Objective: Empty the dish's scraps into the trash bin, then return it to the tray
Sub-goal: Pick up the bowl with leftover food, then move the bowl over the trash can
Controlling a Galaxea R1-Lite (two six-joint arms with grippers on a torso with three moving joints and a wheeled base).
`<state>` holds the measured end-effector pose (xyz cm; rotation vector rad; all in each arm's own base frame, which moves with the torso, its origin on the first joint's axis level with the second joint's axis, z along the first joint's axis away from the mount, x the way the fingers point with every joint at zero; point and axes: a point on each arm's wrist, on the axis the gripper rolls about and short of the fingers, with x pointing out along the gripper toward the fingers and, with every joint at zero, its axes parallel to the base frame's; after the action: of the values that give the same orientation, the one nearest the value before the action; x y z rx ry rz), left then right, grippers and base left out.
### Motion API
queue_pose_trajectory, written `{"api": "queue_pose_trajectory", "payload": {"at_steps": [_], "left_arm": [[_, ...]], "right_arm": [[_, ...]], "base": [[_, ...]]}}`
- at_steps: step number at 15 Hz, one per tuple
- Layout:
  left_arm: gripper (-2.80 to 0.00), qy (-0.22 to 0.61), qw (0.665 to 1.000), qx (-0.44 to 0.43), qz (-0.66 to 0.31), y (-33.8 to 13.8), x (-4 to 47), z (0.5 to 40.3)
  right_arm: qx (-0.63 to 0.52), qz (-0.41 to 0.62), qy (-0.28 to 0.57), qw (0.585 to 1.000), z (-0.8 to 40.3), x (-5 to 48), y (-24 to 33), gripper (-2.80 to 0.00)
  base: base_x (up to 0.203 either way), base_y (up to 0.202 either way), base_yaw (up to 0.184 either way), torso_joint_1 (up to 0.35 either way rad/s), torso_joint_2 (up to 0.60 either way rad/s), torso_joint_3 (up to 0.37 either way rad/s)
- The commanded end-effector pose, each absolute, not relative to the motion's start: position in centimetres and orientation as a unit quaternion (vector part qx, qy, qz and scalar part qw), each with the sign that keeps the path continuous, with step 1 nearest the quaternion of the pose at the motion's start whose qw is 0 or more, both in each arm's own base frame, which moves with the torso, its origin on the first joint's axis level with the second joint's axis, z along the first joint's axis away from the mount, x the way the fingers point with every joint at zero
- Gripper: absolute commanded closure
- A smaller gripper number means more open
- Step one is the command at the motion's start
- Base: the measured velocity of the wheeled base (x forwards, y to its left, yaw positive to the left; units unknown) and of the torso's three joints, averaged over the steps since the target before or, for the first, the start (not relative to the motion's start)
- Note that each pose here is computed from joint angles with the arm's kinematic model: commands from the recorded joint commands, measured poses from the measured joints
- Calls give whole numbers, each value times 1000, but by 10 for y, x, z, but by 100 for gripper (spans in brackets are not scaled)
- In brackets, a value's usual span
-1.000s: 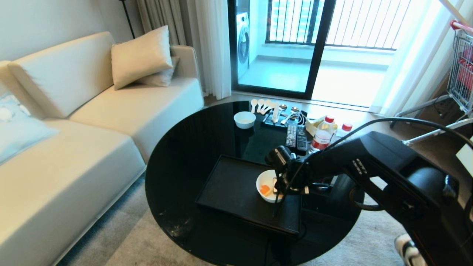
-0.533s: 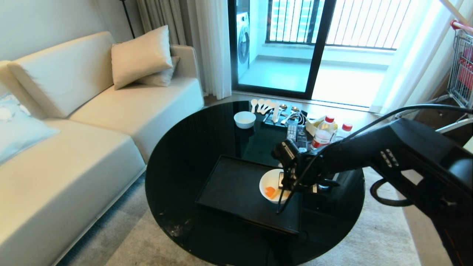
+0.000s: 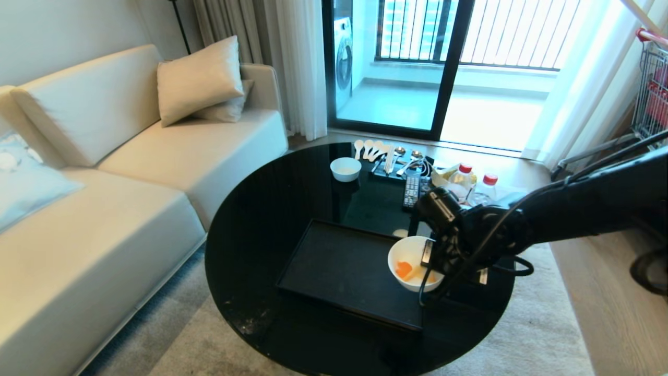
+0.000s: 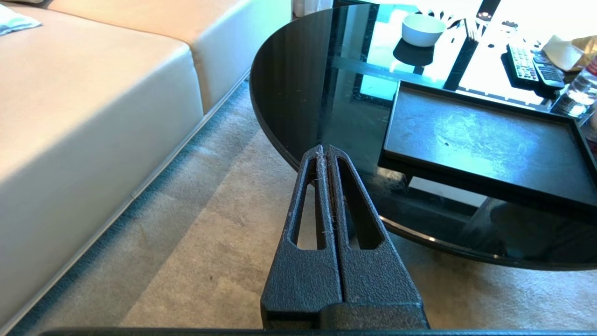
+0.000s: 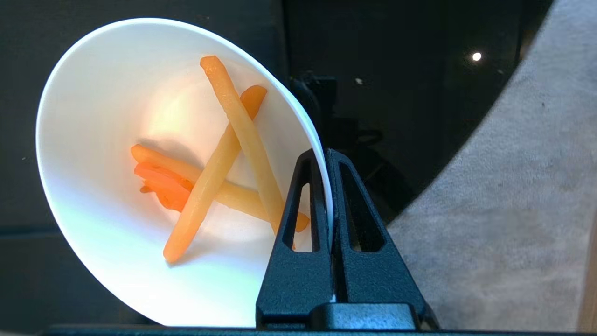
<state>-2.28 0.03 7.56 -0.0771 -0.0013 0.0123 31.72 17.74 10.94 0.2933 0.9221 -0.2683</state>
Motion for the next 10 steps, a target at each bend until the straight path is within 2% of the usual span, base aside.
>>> {"api": "queue_pose_trajectory", "payload": {"at_steps": [1, 4, 10], "left_arm": [[0, -1, 999, -39, 6, 0, -23, 76], [0, -1, 999, -39, 6, 0, -23, 76], [0, -1, 999, -39, 6, 0, -23, 76]], "right_arm": [[174, -125, 415, 884, 146, 288, 160, 0], [206, -147, 413, 875, 162, 251, 135, 0], [254, -222, 391, 856, 167, 184, 66, 0]], "base": [[0, 0, 0, 0, 0, 0], [0, 0, 0, 0, 0, 0], [0, 0, 0, 0, 0, 0]]}}
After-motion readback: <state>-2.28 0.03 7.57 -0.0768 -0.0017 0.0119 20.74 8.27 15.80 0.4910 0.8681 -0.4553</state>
